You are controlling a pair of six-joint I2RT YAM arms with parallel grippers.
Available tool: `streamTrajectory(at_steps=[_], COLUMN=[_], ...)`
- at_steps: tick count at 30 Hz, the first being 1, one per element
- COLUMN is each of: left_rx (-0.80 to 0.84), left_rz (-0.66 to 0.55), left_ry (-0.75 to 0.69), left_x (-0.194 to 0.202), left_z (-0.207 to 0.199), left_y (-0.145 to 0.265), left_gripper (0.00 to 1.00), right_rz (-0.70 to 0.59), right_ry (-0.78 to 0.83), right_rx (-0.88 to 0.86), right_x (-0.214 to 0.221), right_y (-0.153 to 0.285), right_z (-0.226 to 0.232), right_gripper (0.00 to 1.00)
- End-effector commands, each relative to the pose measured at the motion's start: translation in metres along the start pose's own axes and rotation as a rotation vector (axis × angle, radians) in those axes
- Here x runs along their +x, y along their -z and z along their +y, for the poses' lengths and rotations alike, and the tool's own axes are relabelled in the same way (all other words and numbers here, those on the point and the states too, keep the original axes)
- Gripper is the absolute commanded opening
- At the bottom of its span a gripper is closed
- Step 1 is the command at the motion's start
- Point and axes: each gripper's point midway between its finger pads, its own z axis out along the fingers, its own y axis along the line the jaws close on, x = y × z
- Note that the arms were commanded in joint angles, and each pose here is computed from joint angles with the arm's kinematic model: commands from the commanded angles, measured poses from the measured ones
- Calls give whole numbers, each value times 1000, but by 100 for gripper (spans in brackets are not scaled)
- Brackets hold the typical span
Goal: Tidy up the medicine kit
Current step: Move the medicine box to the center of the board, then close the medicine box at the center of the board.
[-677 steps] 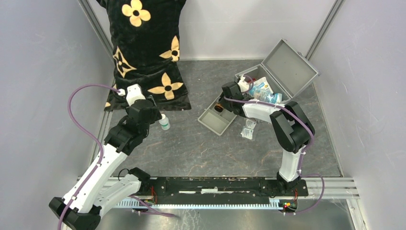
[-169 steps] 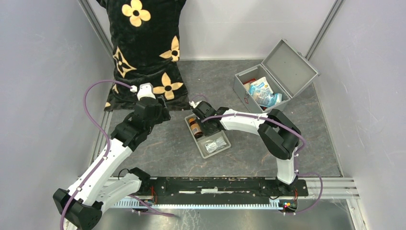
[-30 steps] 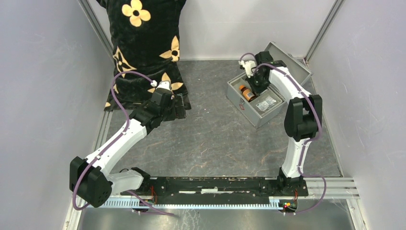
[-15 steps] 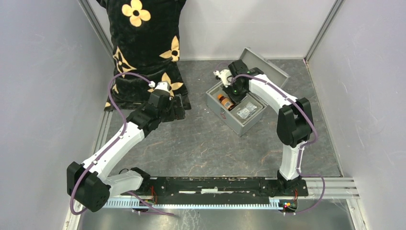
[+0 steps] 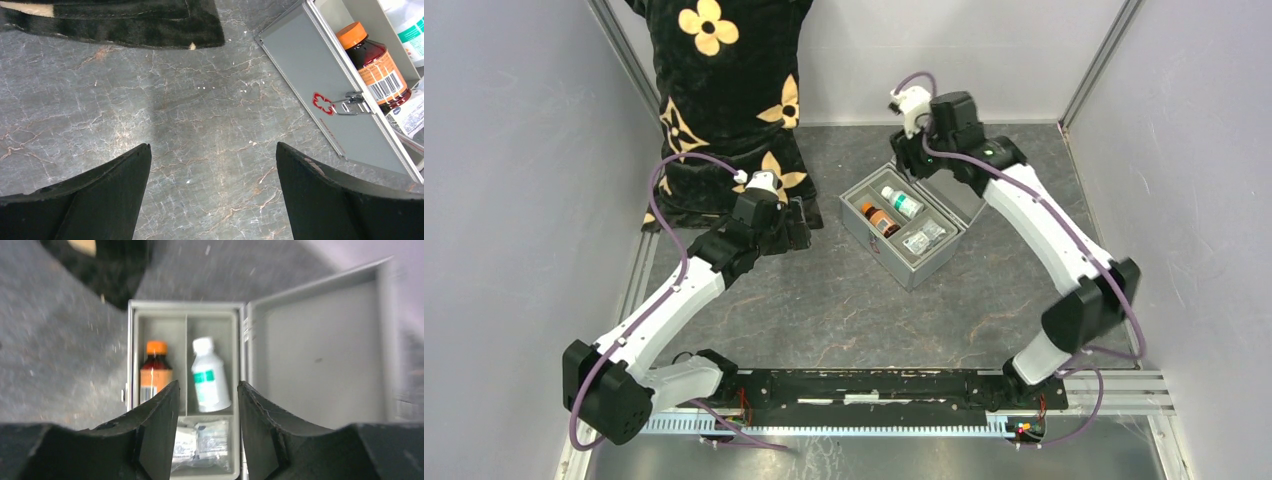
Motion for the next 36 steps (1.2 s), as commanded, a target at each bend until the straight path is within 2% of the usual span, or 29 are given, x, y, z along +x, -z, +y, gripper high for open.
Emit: streamTrajectory(at_steps=[1, 5, 9, 11, 15, 18, 24, 31, 36], left_rx=[45, 97, 141, 147, 152, 159, 165, 168, 162], left_rz=[-60, -43, -17, -4, 23, 44, 69, 87, 98], left_ry=[47, 47, 44, 40, 31, 24, 13, 14, 15], left_x=[-15, -11, -5, -1, 8, 13, 18, 19, 22], left_z=[-10, -20, -28, -30, -31, -34, -39, -45, -45], left_y=[5, 2, -3, -6, -16, -22, -34, -46, -52], left_gripper=[100, 100, 100, 100, 100, 100, 100, 100, 100], right_rz=[-389, -499, -378, -325, -282, -312, -306, -443, -502], right_ry=[-74, -310, -426, -515, -706, -836, -908, -935, -875], right_rx=[255, 476, 628, 630, 510, 347, 40, -221, -355], right_x=[-89, -80, -35, 0, 72, 112, 135, 121, 97], right_y=[88, 139, 148, 141, 113, 89, 44, 26, 23], right_z=[-50, -139, -213, -242, -269, -267, -238, -202, -179], right_gripper=[53, 54, 54, 54, 52, 51, 51, 51, 51])
